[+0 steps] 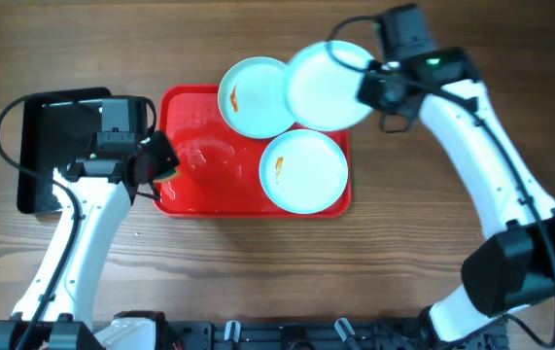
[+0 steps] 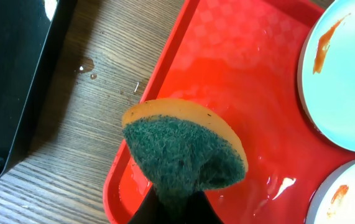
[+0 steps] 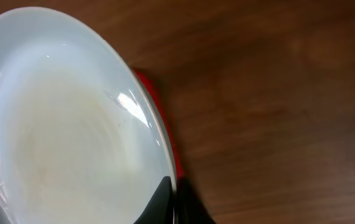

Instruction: Clean dirty plates on tray and stack at the side

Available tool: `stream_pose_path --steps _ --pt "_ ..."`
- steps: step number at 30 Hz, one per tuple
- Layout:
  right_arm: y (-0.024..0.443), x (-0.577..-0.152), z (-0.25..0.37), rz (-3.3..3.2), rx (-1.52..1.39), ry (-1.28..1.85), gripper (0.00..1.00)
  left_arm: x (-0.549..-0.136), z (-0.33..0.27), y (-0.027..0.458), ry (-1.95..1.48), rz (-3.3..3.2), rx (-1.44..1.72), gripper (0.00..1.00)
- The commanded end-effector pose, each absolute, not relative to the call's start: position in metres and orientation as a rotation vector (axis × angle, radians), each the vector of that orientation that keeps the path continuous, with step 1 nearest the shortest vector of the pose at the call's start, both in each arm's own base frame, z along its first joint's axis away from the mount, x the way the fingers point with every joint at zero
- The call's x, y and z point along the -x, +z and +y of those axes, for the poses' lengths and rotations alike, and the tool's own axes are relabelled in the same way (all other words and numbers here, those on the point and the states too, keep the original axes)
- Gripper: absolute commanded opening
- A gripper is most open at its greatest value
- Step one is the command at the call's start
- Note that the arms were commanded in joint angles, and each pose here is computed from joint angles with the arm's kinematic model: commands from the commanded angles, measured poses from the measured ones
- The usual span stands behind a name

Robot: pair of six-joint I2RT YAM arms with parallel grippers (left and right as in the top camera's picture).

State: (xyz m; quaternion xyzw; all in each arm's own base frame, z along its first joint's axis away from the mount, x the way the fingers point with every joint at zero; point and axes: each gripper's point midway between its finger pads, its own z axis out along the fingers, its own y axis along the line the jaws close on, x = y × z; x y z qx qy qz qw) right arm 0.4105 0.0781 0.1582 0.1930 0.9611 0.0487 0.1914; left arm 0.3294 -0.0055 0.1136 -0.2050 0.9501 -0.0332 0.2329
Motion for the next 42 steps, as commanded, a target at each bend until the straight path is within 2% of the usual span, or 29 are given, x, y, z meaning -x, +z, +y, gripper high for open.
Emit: stream_pose_path --steps 1,7,16,23,31,34,39,42 --pt "0.122 -0.397 0.047 2.770 -0.620 0.160 0.04 -0.334 -0.012 0.114 -0.147 2.606 0.564 0.04" --pt "0.091 -0.391 0.021 2.768 -0.759 0.328 0.04 -0.337 -0.016 0.107 -0.176 2.624 0.559 0.04" --pt "0.088 -0.396 -0.001 2.720 -0.832 0.334 0.04 -0.343 -0.027 0.072 -0.227 2.722 0.517 0.04" --pt "0.087 -0.396 -0.016 2.702 -0.858 0.229 0.04 -0.353 0.013 0.075 -0.182 2.638 0.672 0.04" --pt "0.079 -0.401 -0.059 2.633 -0.964 0.106 0.04 -0.349 0.042 0.082 -0.366 2.583 0.833 0.04" --pt "0.071 -0.398 -0.071 2.645 -0.984 0.057 0.12 -0.349 0.047 0.083 -0.369 2.573 0.854 0.04" --pt "0.058 -0.394 -0.073 2.701 -0.934 0.021 0.14 -0.350 0.053 0.084 -0.365 2.558 0.869 0.04" --pt "0.061 -0.399 -0.053 2.732 -0.843 0.185 0.16 -0.351 0.053 0.084 -0.364 2.553 0.867 0.04"
